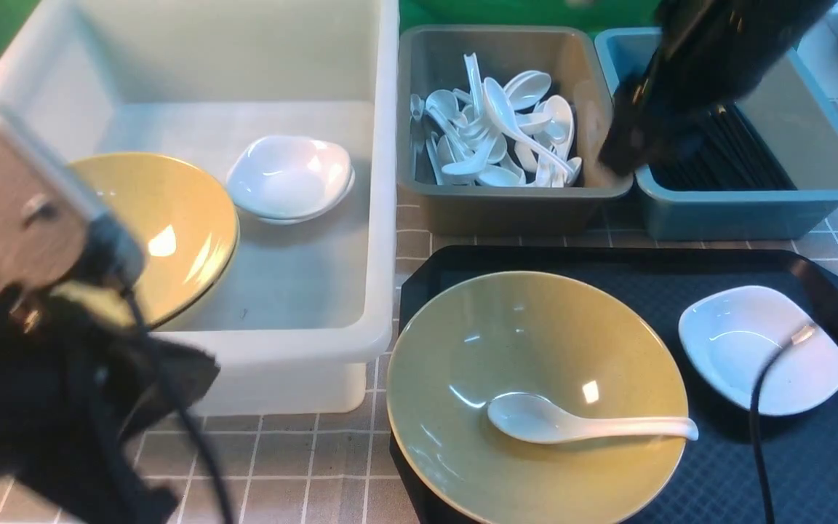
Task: On grey table put chopsticks spoon bowls plates into blue grey white boxes.
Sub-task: 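Reach down and grasp the white spoon resting in the bowl with the right gripper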
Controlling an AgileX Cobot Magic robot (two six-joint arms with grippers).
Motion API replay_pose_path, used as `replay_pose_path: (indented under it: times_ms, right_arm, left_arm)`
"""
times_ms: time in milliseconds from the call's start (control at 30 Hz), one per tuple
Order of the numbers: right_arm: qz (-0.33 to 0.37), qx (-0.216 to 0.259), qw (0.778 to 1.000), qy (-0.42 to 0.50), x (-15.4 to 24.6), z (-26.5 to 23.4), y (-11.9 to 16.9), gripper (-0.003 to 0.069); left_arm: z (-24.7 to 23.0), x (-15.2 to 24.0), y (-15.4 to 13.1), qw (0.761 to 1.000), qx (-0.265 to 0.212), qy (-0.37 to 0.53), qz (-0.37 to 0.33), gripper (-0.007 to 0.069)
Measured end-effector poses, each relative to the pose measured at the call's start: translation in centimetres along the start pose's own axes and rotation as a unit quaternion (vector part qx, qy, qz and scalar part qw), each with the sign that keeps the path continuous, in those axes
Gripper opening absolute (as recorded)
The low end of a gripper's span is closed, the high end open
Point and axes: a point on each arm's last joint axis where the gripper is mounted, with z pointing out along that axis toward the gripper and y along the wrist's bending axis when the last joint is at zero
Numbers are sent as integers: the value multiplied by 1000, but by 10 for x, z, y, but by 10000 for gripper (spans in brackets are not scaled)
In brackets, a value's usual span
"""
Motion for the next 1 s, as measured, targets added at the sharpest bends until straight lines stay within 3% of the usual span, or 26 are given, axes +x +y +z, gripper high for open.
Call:
replay_pose_path:
  times_ms: [67, 267, 600, 767, 1000]
  right_arm:
    - [-56, -37, 998, 17, 10, 5, 35, 497]
    - [-139, -100, 980, 99, 39, 45, 87, 497]
    - [-169, -124, 958, 195, 59, 100, 91, 498]
    - [-192, -87, 953, 218, 58, 132, 80, 499]
    - [-191, -74, 955, 213, 56, 165, 76, 491]
  left_arm:
    - [0, 11, -2, 1000, 8, 4, -2, -11]
    - [14, 31, -7, 999, 25, 38, 3, -11]
    - [20, 30, -9, 999, 30, 8, 11, -11]
    - [20, 26, -9, 999, 32, -11, 23, -11]
    - [20, 26, -10, 999, 33, -13, 32, -11]
